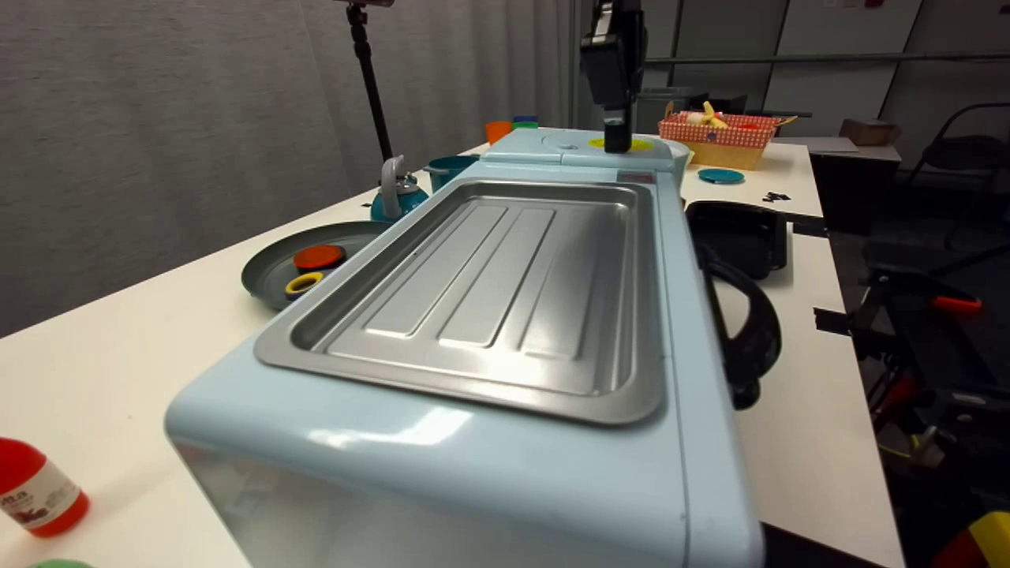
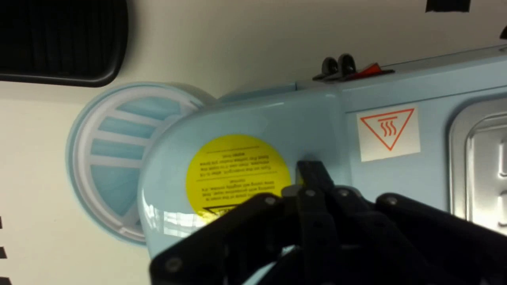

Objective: Press the button on top of the breakfast machine

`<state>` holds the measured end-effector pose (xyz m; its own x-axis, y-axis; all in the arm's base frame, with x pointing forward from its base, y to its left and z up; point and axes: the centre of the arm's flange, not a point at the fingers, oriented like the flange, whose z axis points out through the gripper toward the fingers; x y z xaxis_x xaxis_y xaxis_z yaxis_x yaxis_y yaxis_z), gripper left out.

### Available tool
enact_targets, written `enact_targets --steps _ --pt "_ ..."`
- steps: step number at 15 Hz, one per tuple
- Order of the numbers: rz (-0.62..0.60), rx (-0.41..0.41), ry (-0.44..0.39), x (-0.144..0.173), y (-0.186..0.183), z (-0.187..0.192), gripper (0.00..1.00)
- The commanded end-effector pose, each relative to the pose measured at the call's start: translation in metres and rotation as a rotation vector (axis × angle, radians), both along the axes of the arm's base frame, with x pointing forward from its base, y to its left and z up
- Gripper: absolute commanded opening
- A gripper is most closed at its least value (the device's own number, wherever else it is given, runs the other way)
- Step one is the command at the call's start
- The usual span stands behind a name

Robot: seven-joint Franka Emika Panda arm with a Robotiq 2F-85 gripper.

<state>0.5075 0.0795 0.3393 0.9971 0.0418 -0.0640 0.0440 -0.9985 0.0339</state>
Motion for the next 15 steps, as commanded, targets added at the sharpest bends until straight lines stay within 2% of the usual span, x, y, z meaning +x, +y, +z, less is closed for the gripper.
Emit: enact_targets --steps 1,7,13,14,15 --pt "0.057 -0.016 0.000 -0.034 0.012 0.018 0.00" --pt "0.132 -0.037 -0.093 -0.058 0.030 0.058 0.00" --pt "0.154 -0.054 -0.185 -0.073 0.031 0.094 0.00" --pt "0.154 -0.058 -0.195 -0.075 0.030 0.098 0.26" --pt "0.155 -0.058 -0.207 -0.076 0.030 0.102 0.28"
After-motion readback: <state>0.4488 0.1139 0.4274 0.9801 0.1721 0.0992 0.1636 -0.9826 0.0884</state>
